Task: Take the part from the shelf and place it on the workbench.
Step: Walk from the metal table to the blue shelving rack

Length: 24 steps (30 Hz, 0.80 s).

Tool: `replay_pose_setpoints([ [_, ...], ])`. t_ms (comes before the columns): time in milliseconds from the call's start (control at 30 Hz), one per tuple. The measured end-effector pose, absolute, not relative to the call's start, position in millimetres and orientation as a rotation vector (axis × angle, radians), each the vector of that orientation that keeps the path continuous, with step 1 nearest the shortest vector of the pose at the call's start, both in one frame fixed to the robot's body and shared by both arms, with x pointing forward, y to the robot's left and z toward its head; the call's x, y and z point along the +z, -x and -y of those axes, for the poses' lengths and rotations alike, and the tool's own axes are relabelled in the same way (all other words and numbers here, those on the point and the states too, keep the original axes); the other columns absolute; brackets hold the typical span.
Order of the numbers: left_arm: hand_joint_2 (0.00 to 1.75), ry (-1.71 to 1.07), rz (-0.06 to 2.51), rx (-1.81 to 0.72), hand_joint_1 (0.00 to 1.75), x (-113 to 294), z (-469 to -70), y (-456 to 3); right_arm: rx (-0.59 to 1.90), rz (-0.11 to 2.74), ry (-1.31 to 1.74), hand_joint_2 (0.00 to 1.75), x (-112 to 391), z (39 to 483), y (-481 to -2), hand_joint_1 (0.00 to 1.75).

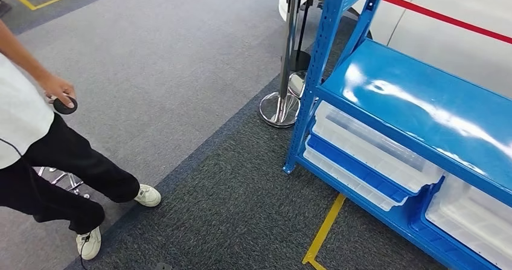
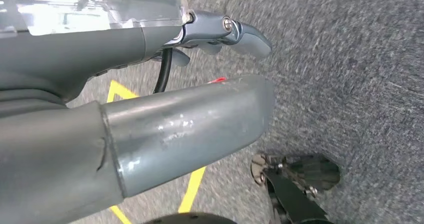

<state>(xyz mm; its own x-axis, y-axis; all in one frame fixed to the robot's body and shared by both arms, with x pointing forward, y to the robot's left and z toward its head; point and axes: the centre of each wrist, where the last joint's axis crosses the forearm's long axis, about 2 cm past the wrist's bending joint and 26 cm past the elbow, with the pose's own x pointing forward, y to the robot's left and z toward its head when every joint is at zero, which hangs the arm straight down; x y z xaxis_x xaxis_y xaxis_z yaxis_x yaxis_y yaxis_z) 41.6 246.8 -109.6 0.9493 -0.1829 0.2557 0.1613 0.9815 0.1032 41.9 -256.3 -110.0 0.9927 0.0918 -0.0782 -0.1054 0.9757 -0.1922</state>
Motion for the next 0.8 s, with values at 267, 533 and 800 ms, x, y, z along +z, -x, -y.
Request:
replay_pose_setpoints([
  [267,0.00,-0.075,0.268,-0.176,0.00,-109.3,-244.6,-42.5,0.088,-0.071,0.202,0.00,-110.1,258.7,-42.2,0.00],
  [533,0.00,-0.075,0.270,-0.170,0.00,-109.2,-244.6,-43.1,0.081,-0.067,0.201,0.00,-109.9,257.8,-43.2,0.00],
  [800,0.00,-0.077,0.266,-0.166,0.00,-109.5,-245.8,-41.6,0.077,-0.064,0.197,0.00,-109.7,255.8,-43.5,0.00],
])
